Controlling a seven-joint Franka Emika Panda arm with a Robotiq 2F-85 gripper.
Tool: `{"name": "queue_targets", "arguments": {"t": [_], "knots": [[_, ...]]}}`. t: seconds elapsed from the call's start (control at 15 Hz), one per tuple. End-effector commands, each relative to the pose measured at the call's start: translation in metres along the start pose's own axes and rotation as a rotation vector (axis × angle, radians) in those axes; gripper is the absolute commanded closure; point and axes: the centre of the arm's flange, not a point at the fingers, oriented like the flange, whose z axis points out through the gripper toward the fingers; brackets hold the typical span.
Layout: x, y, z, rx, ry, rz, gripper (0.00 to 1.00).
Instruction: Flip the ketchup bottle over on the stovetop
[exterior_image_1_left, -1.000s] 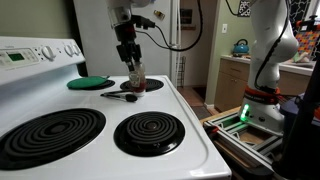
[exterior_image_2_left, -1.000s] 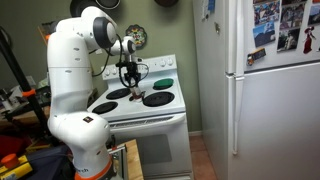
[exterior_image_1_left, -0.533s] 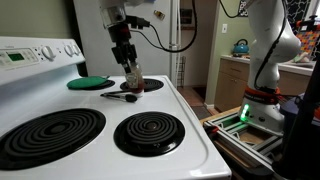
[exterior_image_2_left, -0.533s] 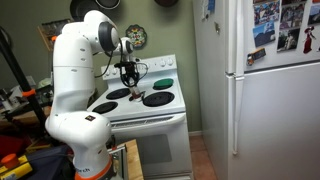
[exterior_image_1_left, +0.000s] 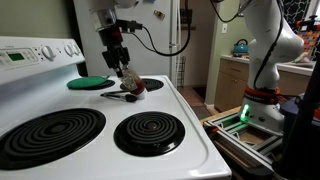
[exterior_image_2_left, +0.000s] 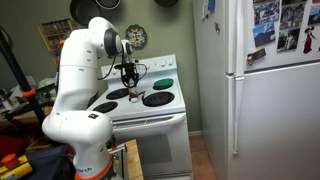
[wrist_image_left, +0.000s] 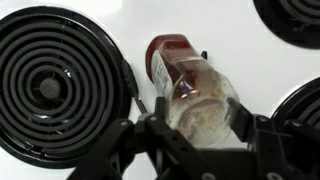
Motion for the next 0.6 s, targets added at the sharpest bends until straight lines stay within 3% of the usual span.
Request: {"name": "queue_targets", "arguments": {"t": [0.0, 0.53], "knots": [[0.016, -0.009, 0.028, -0.05, -0.093, 0.035, 0.62], [0.029, 0.019, 0.06, -0.016, -0.066, 0.06, 0.62]]}}
